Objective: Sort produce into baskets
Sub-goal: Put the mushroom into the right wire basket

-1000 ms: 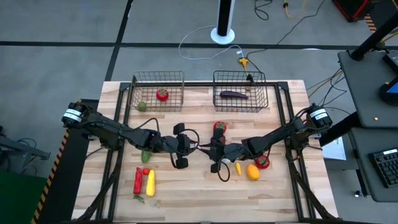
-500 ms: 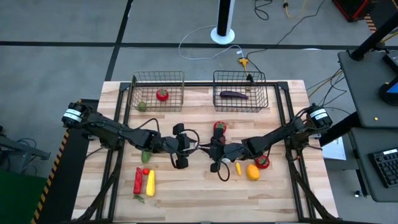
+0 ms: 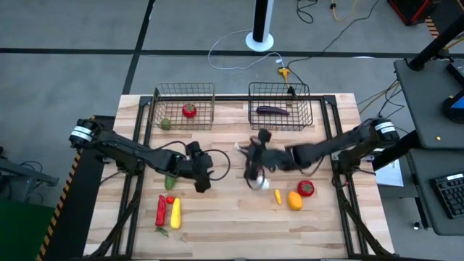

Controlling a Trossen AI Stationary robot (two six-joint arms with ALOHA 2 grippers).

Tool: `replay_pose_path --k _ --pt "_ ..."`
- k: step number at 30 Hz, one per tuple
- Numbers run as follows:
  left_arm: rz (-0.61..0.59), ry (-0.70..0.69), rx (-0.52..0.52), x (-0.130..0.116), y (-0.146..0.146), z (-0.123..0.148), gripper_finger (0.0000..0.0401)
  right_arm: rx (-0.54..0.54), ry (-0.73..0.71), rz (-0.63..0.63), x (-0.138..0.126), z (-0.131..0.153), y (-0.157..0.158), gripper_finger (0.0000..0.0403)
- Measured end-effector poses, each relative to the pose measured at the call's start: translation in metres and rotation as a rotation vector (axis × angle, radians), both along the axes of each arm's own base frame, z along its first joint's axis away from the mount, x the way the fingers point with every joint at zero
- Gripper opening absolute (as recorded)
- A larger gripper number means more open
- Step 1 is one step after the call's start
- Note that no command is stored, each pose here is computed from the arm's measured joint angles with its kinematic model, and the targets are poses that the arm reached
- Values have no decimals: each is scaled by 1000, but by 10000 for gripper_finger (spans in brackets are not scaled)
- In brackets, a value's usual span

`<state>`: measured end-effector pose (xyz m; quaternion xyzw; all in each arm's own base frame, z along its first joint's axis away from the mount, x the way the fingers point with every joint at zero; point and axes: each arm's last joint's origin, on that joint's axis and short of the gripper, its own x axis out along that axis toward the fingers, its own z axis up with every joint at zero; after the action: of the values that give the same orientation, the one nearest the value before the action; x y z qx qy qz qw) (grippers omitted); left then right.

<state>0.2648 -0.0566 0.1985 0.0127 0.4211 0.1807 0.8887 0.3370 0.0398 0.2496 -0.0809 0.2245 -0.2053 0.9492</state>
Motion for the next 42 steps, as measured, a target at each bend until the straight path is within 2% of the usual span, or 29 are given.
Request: replay_pose_path --k 5,11,15,19,22,26,30,32,34,36,42 --pt "81 86 -28 -18 5 3 241 201 197 -104 -1 36 -50 17" --pt "116 148 -110 -40 7 15 232 278 408 -315 -17 69 -109 17" --pt "115 104 -132 -44 8 24 230 319 492 -456 -39 78 -148 17" --pt "155 6 -71 -39 10 29 230 429 526 -514 -61 69 -191 17" --pt "181 -55 -27 -31 9 28 230 522 547 -517 -75 52 -215 17" --pt "201 -102 0 -18 7 21 230 569 627 -546 -97 24 -233 17" --pt "166 -176 8 1 4 15 230 685 600 -532 -114 4 -248 17" --pt "130 -163 -54 10 0 18 230 730 576 -529 -117 -1 -251 17" --pt "117 -130 -140 17 -6 25 230 736 574 -522 -118 -5 -250 17" --pt "124 -84 -179 23 -12 33 230 723 561 -508 -116 -6 -251 17" --pt "165 128 -135 23 -30 52 230 662 480 -479 -110 -2 -257 17"
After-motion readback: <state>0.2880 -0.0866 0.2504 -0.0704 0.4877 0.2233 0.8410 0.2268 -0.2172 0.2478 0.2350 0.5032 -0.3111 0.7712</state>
